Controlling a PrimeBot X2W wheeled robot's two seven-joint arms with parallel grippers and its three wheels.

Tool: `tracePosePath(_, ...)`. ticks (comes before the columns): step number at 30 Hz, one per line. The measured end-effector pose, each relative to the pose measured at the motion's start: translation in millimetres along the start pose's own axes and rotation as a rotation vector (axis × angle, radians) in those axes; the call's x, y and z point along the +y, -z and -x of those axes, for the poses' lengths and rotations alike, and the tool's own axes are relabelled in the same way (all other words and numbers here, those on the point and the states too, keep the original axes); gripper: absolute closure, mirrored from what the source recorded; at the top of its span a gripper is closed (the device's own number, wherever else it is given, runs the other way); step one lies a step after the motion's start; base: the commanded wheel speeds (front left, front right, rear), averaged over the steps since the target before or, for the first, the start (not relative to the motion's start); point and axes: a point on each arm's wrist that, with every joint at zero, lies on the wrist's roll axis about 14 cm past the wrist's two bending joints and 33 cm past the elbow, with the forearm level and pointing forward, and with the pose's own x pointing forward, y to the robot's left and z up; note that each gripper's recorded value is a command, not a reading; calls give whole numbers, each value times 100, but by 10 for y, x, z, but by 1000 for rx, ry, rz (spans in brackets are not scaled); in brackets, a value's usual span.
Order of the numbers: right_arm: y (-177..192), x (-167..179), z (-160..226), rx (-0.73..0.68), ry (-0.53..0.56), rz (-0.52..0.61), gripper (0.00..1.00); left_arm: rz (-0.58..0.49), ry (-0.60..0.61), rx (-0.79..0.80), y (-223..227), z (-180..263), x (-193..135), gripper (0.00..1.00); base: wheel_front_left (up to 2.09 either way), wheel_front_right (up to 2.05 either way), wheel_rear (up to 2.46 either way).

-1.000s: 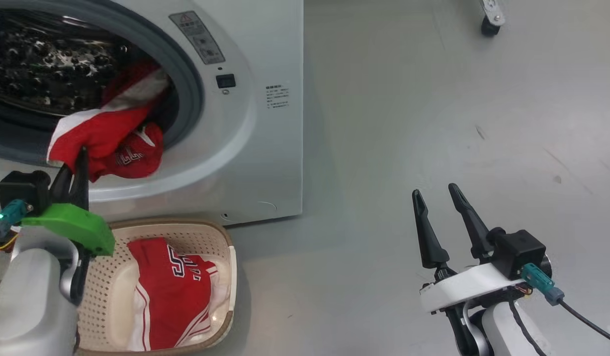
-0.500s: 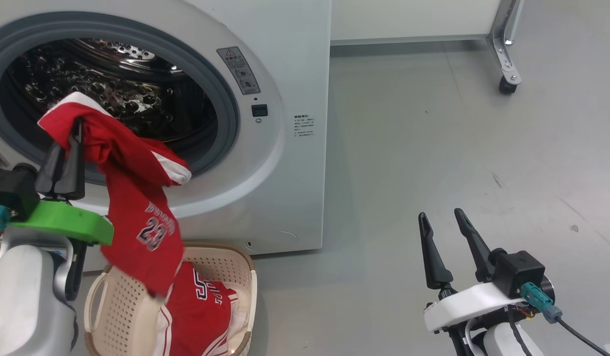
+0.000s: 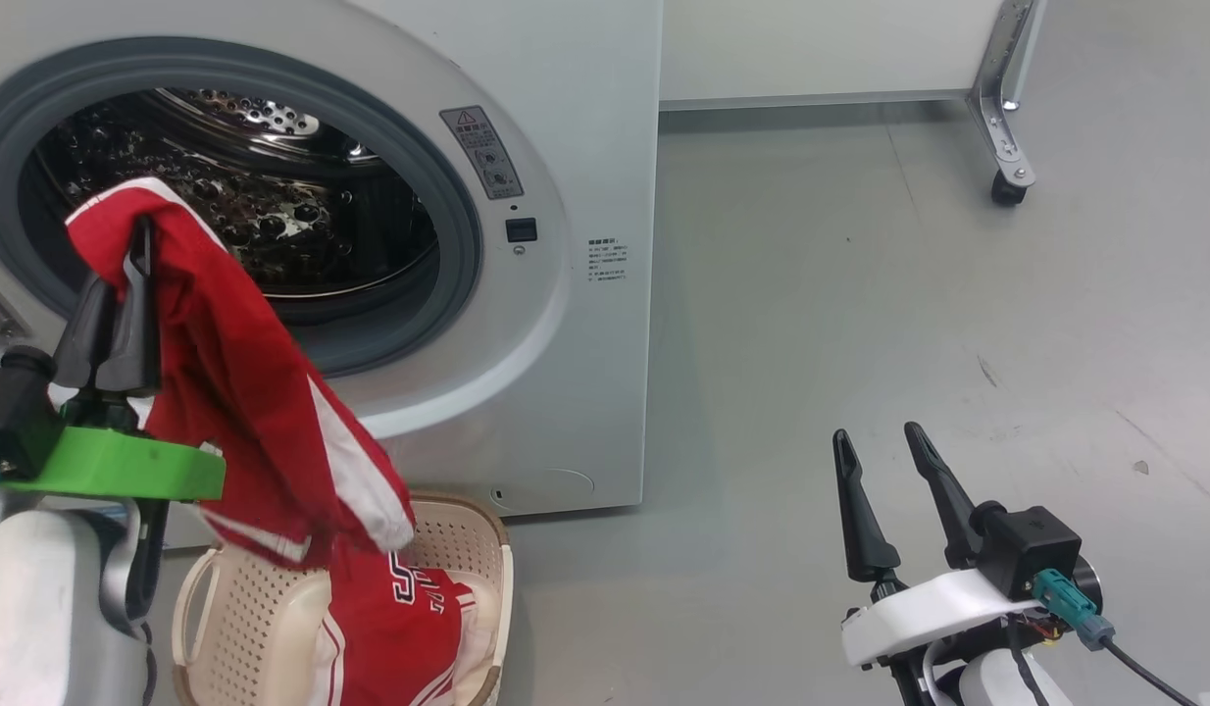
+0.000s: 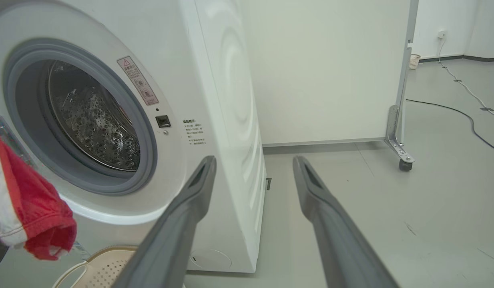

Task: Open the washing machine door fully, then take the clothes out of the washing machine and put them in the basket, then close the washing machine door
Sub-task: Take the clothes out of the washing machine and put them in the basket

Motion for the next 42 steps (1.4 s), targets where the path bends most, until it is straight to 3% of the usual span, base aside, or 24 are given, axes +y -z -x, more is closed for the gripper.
tracePosePath(12,16,-14,-3,4,5,-6,0,25,-13,155,491,369,-17,100,0,0,0)
tracePosePath(22,131,-81,-13,39,21,-11,0,45,-19,377,1158,772,-30,100,0,0,0)
tracePosePath(42,292,-257,-127,84,63,-7,0,57,29,705,2120,1183,-97,100,0,0,0)
